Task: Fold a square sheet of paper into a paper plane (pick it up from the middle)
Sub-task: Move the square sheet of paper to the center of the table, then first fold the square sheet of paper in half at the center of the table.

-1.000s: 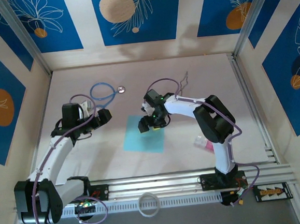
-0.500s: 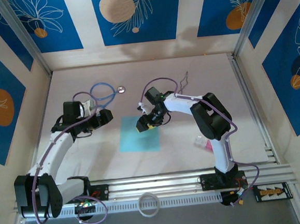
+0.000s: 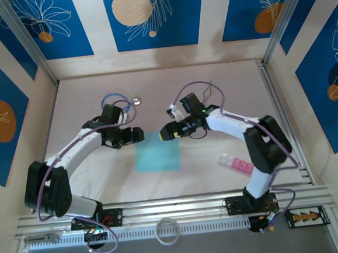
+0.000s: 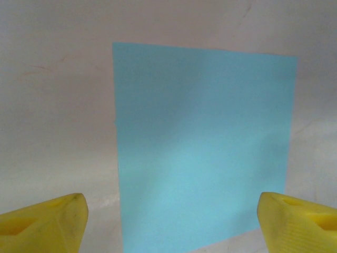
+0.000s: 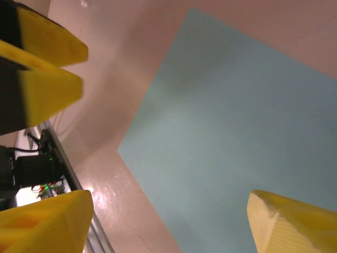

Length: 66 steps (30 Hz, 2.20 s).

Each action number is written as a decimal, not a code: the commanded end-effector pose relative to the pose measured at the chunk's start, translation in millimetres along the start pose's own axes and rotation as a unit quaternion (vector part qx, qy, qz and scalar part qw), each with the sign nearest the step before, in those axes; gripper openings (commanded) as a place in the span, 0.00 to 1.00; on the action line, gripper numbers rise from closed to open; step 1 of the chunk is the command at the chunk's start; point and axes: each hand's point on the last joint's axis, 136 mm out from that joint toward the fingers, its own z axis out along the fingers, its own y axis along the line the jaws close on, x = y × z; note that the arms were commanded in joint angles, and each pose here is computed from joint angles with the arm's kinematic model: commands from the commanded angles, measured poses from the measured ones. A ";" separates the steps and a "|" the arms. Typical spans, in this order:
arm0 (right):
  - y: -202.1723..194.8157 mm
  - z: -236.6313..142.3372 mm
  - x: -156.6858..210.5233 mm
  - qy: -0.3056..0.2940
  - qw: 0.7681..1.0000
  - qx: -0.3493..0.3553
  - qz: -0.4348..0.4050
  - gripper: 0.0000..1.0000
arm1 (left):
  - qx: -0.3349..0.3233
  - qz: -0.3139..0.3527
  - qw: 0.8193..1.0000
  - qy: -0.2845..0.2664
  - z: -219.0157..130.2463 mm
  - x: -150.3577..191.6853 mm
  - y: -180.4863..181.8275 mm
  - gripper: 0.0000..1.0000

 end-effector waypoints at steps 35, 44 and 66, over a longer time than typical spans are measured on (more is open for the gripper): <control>-62.6 -36.0 52.3 -0.146 0.966 0.117 0.179 0.85 | -0.192 0.037 0.971 0.141 98.0 32.0 -39.9 0.87; -61.0 -31.7 53.2 -0.127 0.969 0.112 0.180 0.85 | -0.170 0.028 0.975 0.143 104.0 33.9 -46.5 0.88; -62.4 -42.5 55.1 -0.132 0.966 0.136 0.176 0.85 | -0.190 0.021 0.969 0.158 118.0 45.3 -32.3 0.88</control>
